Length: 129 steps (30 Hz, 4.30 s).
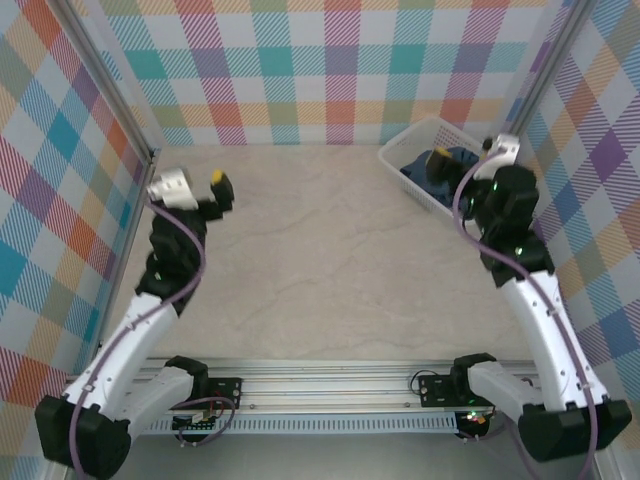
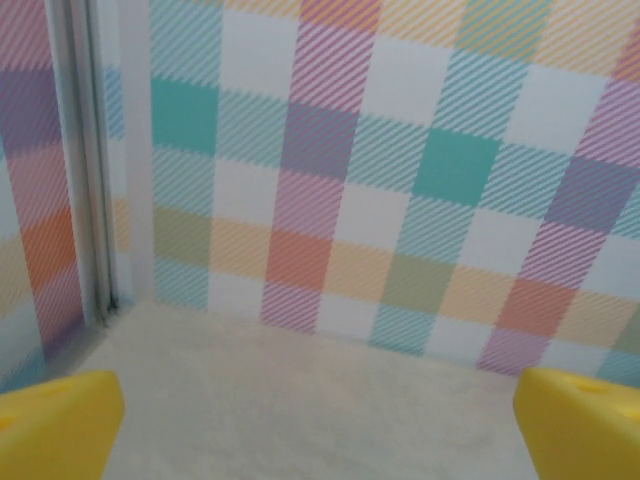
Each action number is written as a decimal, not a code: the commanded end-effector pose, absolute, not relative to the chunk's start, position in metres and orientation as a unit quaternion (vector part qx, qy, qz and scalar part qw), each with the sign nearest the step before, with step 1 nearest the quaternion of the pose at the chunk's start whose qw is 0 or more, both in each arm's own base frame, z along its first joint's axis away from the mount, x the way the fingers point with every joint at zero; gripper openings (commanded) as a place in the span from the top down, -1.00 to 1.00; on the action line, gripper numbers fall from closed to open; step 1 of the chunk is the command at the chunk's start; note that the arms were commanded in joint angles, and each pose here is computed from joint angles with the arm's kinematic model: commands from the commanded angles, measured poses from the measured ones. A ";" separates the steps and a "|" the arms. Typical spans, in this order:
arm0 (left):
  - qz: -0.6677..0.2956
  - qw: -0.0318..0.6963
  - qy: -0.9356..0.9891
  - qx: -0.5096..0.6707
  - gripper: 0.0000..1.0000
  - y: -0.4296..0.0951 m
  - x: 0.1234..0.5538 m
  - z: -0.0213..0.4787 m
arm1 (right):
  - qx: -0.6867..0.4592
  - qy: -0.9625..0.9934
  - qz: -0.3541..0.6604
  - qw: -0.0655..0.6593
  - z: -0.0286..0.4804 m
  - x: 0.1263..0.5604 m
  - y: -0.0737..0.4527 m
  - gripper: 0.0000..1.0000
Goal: Fold and stack the t-shirts
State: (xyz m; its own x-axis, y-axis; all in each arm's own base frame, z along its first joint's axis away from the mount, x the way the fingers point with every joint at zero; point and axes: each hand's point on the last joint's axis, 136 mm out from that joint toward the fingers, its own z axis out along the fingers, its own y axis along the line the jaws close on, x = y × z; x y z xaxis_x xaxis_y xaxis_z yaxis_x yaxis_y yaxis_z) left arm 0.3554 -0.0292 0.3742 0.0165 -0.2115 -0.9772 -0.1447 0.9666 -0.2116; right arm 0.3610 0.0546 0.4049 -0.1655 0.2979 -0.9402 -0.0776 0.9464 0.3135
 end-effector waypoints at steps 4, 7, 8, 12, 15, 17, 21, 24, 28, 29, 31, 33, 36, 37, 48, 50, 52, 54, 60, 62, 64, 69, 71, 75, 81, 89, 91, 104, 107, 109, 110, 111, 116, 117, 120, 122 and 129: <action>-0.118 0.531 0.813 -0.210 -1.00 -0.048 0.397 0.358 | 0.247 0.845 0.161 0.446 0.329 0.424 0.016 -0.61; -0.196 0.512 0.816 -0.183 -1.00 -0.083 0.421 0.370 | 0.257 0.870 0.130 0.400 0.319 0.468 -0.003 -0.39; -0.212 0.503 0.818 -0.184 -1.00 -0.090 0.425 0.371 | 0.260 0.876 0.126 0.386 0.312 0.479 -0.009 -0.35; -0.296 0.460 0.825 -0.142 -0.92 -0.136 0.441 0.370 | 0.285 0.897 0.065 0.332 0.278 0.514 -0.056 -0.28; -0.320 0.432 0.836 -0.106 -0.85 -0.170 0.442 0.364 | 0.275 0.911 0.041 0.303 0.248 0.536 -0.082 -0.36; -0.320 0.421 0.844 -0.092 -0.83 -0.185 0.441 0.357 | 0.259 0.921 0.048 0.287 0.224 0.551 -0.089 -0.40; -0.328 0.398 0.853 -0.083 -0.77 -0.207 0.436 0.342 | 0.237 0.936 0.085 0.247 0.172 0.571 -0.079 -0.38; -0.329 0.386 0.858 -0.080 -0.73 -0.216 0.433 0.333 | 0.251 0.940 0.098 0.207 0.136 0.571 -0.066 -0.23; -0.324 0.375 0.865 -0.081 -0.71 -0.220 0.430 0.324 | 0.258 0.945 0.090 0.180 0.106 0.567 -0.048 -0.20; -0.323 0.374 0.865 -0.082 -0.71 -0.220 0.429 0.323 | 0.271 0.943 0.085 0.172 0.100 0.565 -0.048 -0.19; -0.322 0.373 0.866 -0.083 -0.70 -0.220 0.428 0.321 | 0.296 0.940 0.078 0.151 0.084 0.559 -0.050 -0.12; -0.322 0.373 0.866 -0.083 -0.70 -0.219 0.428 0.321 | 0.316 0.937 0.066 0.135 0.071 0.554 -0.054 -0.05; -0.322 0.374 0.866 -0.080 -0.68 -0.219 0.427 0.325 | 0.331 0.933 0.062 0.127 0.061 0.554 -0.055 0.05; -0.322 0.375 0.866 -0.079 -0.68 -0.219 0.427 0.326 | 0.333 0.932 0.063 0.128 0.059 0.555 -0.055 0.08; -0.310 0.379 0.869 -0.074 -0.65 -0.211 0.415 0.330 | 0.332 0.924 0.067 0.175 0.094 0.568 -0.060 1.00; -0.310 0.379 0.869 -0.073 -0.64 -0.211 0.414 0.331 | 0.324 0.919 0.069 0.212 0.121 0.573 -0.060 1.00; -0.310 0.379 0.869 -0.074 -0.64 -0.210 0.413 0.331 | 0.315 0.908 0.079 0.264 0.160 0.579 -0.061 1.00; -0.308 0.379 0.869 -0.077 -0.63 -0.209 0.413 0.330 | 0.303 0.894 0.093 0.318 0.205 0.583 -0.059 1.00; -0.297 0.378 0.872 -0.091 -0.61 -0.204 0.413 0.322 | 0.234 0.836 0.170 0.466 0.339 0.584 -0.032 1.00; -0.290 0.380 0.873 -0.097 -0.61 -0.201 0.413 0.321 | 0.192 0.809 0.202 0.517 0.389 0.577 -0.013 1.00; -0.283 0.382 0.874 -0.100 -0.61 -0.198 0.413 0.320 | 0.143 0.773 0.236 0.571 0.447 0.561 0.013 1.00; -0.256 0.385 0.880 -0.113 -0.61 -0.187 0.412 0.315 | 0.051 0.692 0.315 0.648 0.553 0.509 0.068 1.00; -0.232 0.388 0.883 -0.127 -0.60 -0.177 0.411 0.313 | 0.017 0.663 0.352 0.661 0.585 0.486 0.091 1.00; -0.166 0.401 0.885 -0.166 -0.63 -0.146 0.405 0.310 | -0.052 0.621 0.421 0.659 0.626 0.440 0.144 1.00; -0.101 0.446 0.868 -0.194 -0.65 -0.109 0.391 0.332 | -0.152 0.600 0.513 0.594 0.636 0.382 0.243 1.00; -0.045 0.511 0.824 -0.241 -0.68 -0.062 0.359 0.360 | -0.220 0.672 0.577 0.410 0.513 0.345 0.391 1.00; -0.041 0.510 0.824 -0.244 -0.68 -0.058 0.353 0.358 | -0.215 0.701 0.567 0.375 0.474 0.346 0.409 1.00; -0.071 0.411 0.876 -0.242 -0.68 -0.074 0.333 0.284 | -0.125 0.877 0.418 0.202 0.231 0.388 0.381 -0.20; -0.095 0.378 0.893 -0.223 -0.64 -0.090 0.333 0.264 | -0.040 0.913 0.352 0.202 0.198 0.422 0.315 -0.24; -0.125 0.348 0.906 -0.204 -0.56 -0.108 0.334 0.246 | -0.001 0.929 0.315 0.196 0.175 0.440 0.274 -0.22; -0.137 0.332 0.911 -0.201 -0.52 -0.115 0.334 0.236 | 0.013 0.934 0.300 0.193 0.165 0.447 0.258 -0.20; -0.150 0.317 0.916 -0.194 -0.47 -0.123 0.335 0.227 | 0.028 0.940 0.281 0.190 0.154 0.453 0.243 -0.18; -0.184 0.241 0.943 -0.136 -0.37 -0.169 0.344 0.182 | 0.099 0.959 0.211 0.162 0.108 0.487 0.177 0.02; -0.176 0.230 0.949 -0.125 -0.39 -0.175 0.346 0.175 | 0.113 0.960 0.202 0.158 0.101 0.492 0.168 0.04; -0.153 0.203 0.963 -0.089 -0.45 -0.192 0.356 0.154 | 0.153 0.958 0.185 0.159 0.090 0.513 0.140 0.13; -0.135 0.188 0.970 -0.068 -0.48 -0.203 0.365 0.141 | 0.174 0.955 0.174 0.162 0.087 0.524 0.124 0.16; -0.102 0.136 0.983 -0.065 -0.51 -0.230 0.385 0.103 | 0.220 0.943 0.168 0.182 0.096 0.546 0.083 0.20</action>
State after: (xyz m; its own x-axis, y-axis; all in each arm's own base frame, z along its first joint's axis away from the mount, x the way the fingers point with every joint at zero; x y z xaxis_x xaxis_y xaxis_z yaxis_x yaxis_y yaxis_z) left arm 0.3910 -0.2187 0.1069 -0.9362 -0.1843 -0.2994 -0.1143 0.9649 -0.2366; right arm 0.5346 0.1030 0.0761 -0.8685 0.4388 -0.2305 0.3288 0.8581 0.3943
